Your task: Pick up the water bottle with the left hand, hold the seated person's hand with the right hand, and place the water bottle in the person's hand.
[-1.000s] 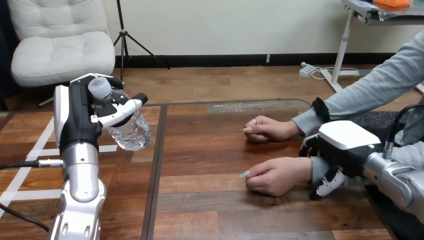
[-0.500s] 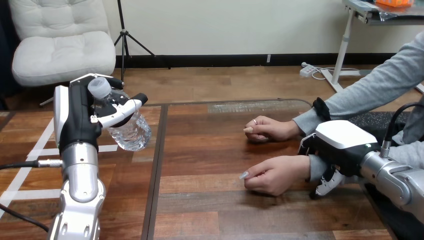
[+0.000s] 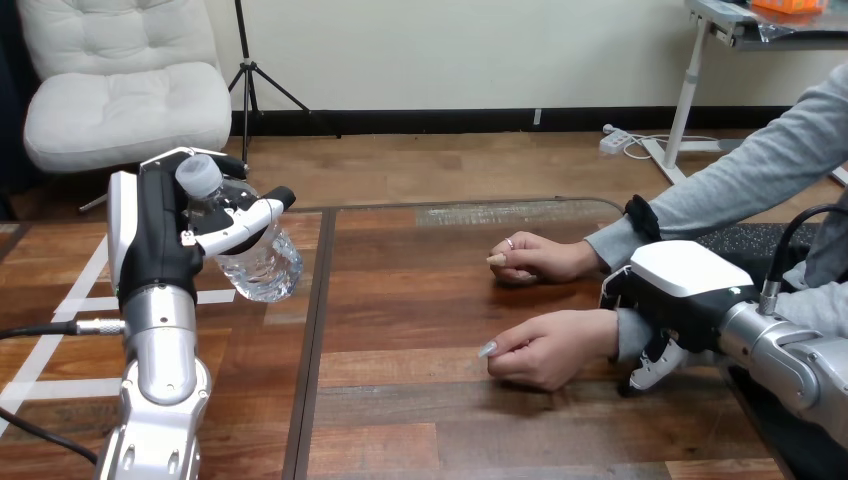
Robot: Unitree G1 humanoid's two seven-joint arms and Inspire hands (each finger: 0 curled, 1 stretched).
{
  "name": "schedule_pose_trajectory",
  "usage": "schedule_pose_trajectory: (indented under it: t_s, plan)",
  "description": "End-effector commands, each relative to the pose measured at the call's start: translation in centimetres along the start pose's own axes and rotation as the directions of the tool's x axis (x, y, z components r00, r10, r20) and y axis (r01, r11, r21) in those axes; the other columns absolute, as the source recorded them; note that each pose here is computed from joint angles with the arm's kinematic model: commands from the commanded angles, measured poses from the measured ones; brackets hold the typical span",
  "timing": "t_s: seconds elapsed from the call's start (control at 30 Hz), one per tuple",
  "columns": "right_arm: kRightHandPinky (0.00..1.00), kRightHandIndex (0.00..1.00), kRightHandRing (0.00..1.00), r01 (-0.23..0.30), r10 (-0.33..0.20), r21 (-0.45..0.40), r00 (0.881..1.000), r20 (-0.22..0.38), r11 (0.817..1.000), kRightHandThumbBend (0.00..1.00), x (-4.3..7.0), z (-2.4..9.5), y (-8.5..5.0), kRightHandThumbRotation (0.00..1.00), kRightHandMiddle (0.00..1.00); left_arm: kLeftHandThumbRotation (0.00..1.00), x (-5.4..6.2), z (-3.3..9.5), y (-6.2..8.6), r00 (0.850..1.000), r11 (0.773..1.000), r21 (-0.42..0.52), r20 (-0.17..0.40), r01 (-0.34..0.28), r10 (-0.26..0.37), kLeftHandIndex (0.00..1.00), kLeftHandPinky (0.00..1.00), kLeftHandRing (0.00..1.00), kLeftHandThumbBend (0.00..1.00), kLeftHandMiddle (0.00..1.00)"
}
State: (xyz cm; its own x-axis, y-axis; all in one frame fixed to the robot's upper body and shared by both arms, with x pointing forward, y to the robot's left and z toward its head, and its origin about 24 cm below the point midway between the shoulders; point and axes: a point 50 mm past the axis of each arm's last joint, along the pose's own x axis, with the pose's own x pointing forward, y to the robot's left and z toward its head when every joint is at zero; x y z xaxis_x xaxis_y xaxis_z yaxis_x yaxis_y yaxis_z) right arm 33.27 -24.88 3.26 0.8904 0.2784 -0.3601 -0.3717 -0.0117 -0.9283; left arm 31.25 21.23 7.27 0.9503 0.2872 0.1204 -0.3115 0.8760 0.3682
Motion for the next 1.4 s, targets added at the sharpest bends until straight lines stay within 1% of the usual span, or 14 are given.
schedule_pose_trajectory:
  t_s: [0.0,0.17,0.43,0.77,0.97,1.07,1.37]
  plan:
    - [0.43,0.54,0.51,0.08,-0.081,0.018,0.997,0.02,0.997,0.91,1.17,0.95,-2.67,0.01,0.55,0.0,0.8,2.89,0.65,0.992,0.999,-0.041,0.12,-0.033,0.038,0.47,0.36,0.43,0.68,0.47]
    - [0.4,0.51,0.48,0.079,-0.079,0.018,0.997,0.017,0.997,0.88,1.21,0.96,-2.63,0.0,0.51,0.0,0.76,3.05,0.68,0.992,0.999,-0.039,0.118,-0.035,0.04,0.47,0.36,0.43,0.68,0.47]
    - [0.36,0.47,0.42,0.078,-0.078,0.046,0.997,0.01,0.996,0.83,1.31,1.01,-2.69,0.0,0.46,0.0,0.78,3.11,0.75,0.992,0.999,-0.036,0.119,-0.037,0.041,0.47,0.37,0.44,0.68,0.48]
    - [0.32,0.43,0.37,0.084,-0.084,0.053,0.996,0.007,0.995,0.81,1.35,1.01,-2.82,0.0,0.42,0.0,0.8,3.07,0.8,0.991,0.999,-0.034,0.125,-0.037,0.041,0.47,0.37,0.44,0.68,0.47]
    - [0.3,0.42,0.35,0.095,-0.096,0.063,0.995,0.01,0.993,0.8,1.3,0.99,-2.88,0.0,0.41,0.0,0.89,2.8,0.8,0.992,0.999,-0.03,0.12,-0.035,0.038,0.47,0.37,0.44,0.68,0.48]
    - [0.29,0.41,0.33,0.107,-0.108,0.06,0.994,0.014,0.992,0.8,1.25,0.99,-2.92,0.0,0.4,0.0,0.91,2.84,0.77,0.992,0.999,-0.033,0.12,-0.035,0.039,0.47,0.38,0.44,0.69,0.48]
    - [0.26,0.4,0.31,0.11,-0.11,0.083,0.994,0.001,0.99,0.76,1.26,0.87,-3.02,0.0,0.38,0.0,0.81,3.12,0.71,0.992,0.999,-0.034,0.12,-0.037,0.041,0.47,0.36,0.43,0.68,0.47]
